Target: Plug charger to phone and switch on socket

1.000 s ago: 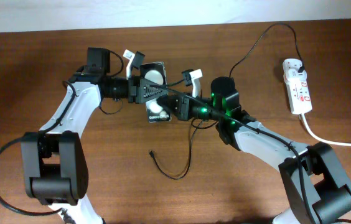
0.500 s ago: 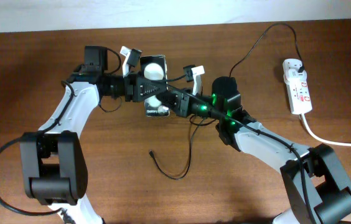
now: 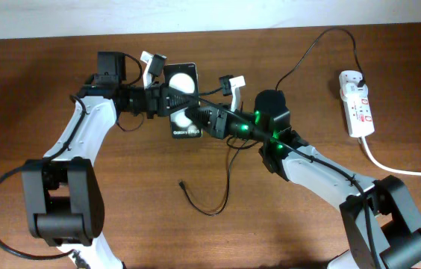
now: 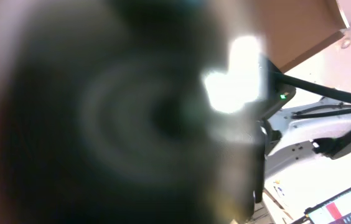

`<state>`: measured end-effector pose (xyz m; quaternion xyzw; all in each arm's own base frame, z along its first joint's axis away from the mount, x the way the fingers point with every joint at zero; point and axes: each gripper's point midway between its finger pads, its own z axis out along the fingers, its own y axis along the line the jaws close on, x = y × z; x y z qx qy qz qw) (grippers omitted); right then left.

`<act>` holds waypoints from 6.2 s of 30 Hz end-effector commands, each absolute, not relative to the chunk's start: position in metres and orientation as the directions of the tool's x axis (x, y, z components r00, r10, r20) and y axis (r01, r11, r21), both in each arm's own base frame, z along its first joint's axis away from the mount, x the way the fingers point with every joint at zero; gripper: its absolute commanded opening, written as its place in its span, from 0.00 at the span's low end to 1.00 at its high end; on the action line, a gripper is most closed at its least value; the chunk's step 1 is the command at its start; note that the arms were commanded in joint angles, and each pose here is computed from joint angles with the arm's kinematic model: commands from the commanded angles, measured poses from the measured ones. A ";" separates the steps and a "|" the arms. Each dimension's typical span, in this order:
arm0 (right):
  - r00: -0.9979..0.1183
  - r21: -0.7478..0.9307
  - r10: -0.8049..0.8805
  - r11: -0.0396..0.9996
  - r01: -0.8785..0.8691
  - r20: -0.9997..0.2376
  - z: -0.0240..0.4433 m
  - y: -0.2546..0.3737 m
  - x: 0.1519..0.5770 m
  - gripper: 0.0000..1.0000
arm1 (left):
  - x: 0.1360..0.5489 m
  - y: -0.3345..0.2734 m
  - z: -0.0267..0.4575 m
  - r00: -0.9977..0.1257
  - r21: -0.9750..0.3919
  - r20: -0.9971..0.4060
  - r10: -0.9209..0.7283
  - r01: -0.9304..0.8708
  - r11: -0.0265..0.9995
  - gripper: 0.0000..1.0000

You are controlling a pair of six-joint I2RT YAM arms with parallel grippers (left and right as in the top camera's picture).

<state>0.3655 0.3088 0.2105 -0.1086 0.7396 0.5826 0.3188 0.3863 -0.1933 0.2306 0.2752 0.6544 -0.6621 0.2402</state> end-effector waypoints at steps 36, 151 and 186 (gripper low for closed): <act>-0.927 0.488 -0.131 0.819 -0.300 -0.350 0.038 0.259 0.297 0.99 | 0.407 -0.108 0.079 -0.973 -0.554 -0.210 -0.096 0.037 0.832 0.00; -0.899 0.542 -0.289 0.722 -0.431 -0.330 0.028 0.345 0.226 0.04 | 0.409 -0.114 0.105 -0.962 -0.709 -0.261 -0.076 0.138 0.692 0.00; -0.895 0.760 -0.361 0.494 -0.422 -0.262 0.068 0.341 0.206 0.04 | 0.385 -0.121 0.149 -0.863 -0.727 -0.503 -0.042 0.396 0.560 0.00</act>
